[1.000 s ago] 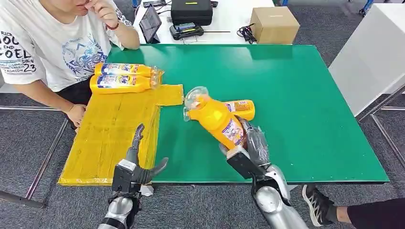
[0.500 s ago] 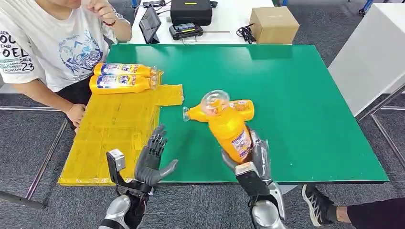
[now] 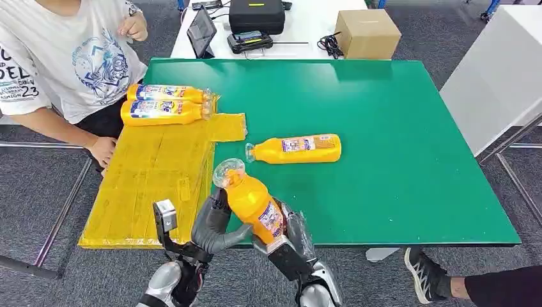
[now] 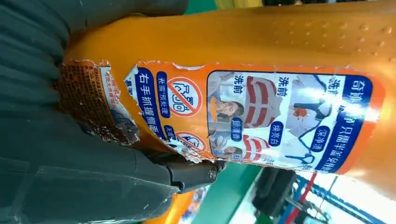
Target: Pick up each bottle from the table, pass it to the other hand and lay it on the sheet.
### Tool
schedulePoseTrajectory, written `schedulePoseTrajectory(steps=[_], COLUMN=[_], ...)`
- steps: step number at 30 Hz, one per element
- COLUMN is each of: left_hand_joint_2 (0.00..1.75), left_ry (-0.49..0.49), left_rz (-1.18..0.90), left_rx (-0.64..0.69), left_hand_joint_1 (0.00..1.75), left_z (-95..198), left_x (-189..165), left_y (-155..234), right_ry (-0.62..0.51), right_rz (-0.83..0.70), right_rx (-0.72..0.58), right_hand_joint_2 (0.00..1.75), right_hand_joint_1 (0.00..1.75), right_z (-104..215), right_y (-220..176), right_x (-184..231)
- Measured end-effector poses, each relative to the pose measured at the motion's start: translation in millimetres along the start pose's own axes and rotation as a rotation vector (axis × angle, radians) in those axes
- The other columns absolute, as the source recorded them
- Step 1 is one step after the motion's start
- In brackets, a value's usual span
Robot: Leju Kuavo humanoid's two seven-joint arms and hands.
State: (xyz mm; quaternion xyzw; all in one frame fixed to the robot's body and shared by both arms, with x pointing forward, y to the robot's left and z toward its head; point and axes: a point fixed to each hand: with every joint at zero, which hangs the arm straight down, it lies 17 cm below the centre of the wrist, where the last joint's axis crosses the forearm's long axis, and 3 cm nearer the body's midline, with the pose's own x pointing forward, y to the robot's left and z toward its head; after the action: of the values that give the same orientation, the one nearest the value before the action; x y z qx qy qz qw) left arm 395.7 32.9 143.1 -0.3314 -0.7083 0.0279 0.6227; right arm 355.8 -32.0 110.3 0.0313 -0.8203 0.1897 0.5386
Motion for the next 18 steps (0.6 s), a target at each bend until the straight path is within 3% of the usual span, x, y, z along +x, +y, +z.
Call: schedulePoseTrajectory(steps=[8, 18], left_hand_joint_2=[1.75, 1.75], left_ry=[0.015, 0.054], left_rz=[-0.033, -0.062], left_rx=[-0.011, -0.003], left_hand_joint_1=[0.00, 0.00], left_z=[-2, 1], left_x=[-4, -14], left_y=[-5, 6], right_ry=[-0.028, -0.044], right_rz=[-0.039, -0.012], right_rx=[0.073, 0.143], right_hand_joint_2=[1.75, 1.75], right_hand_joint_1=[1.75, 1.75], right_z=[-17, -26], right_y=[40, 62], right_x=[16, 19])
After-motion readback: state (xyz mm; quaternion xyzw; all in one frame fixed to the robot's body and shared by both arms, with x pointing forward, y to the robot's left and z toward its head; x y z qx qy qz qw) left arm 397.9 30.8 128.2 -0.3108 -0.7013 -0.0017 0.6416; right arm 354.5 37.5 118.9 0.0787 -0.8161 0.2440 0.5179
